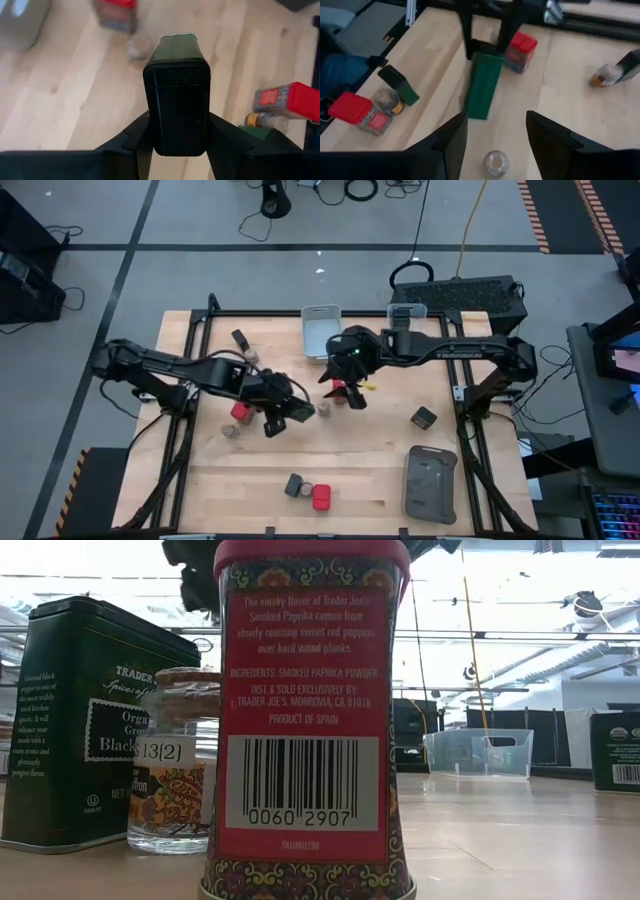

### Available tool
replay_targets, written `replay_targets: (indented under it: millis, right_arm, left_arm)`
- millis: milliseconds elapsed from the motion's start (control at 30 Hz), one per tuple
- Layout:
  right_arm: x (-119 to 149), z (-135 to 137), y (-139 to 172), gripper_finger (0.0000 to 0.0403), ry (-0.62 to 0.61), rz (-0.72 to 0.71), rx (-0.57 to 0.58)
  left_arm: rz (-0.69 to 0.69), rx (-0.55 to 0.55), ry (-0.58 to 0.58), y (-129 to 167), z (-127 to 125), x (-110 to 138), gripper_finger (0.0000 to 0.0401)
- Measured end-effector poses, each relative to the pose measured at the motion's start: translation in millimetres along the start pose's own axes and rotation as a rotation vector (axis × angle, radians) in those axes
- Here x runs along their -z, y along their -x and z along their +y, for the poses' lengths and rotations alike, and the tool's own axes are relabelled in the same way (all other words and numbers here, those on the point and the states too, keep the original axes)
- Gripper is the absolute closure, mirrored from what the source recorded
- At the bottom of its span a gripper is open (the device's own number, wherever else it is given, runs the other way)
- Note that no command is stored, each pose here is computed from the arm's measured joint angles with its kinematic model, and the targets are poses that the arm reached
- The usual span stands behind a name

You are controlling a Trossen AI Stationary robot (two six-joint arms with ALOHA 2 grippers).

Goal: Sort spices by type
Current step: Put the black seasoning can into the transparent bin

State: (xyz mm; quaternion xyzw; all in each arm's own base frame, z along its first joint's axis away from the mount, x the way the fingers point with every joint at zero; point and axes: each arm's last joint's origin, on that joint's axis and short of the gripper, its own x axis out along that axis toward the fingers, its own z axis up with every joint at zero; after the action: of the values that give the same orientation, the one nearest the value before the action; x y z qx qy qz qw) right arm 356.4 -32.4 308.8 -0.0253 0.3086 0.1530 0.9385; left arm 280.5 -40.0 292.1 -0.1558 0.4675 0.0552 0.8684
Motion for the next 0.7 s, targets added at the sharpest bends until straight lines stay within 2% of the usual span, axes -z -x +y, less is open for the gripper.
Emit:
replay_targets:
  millis: [133, 433, 700]
  right_arm:
    - [0.0, 1.4, -13.7, 0.0192, 0.005, -0.012, -0.01]
    - [-6.2, 3.2, -19.9, 0.013, -0.023, -0.075, -0.01]
    - [-6.9, 3.1, -19.7, 0.0116, -0.047, -0.081, -0.009]
  left_arm:
    - [0.004, -0.009, -0.049, -9.6, 3.4, -4.0, 0.0248]
    - [-0.045, -0.011, -0.152, -15.0, 3.9, -10.9, 0.0248]
    - [-0.105, -0.049, -0.164, -17.9, 7.2, -18.0, 0.0248]
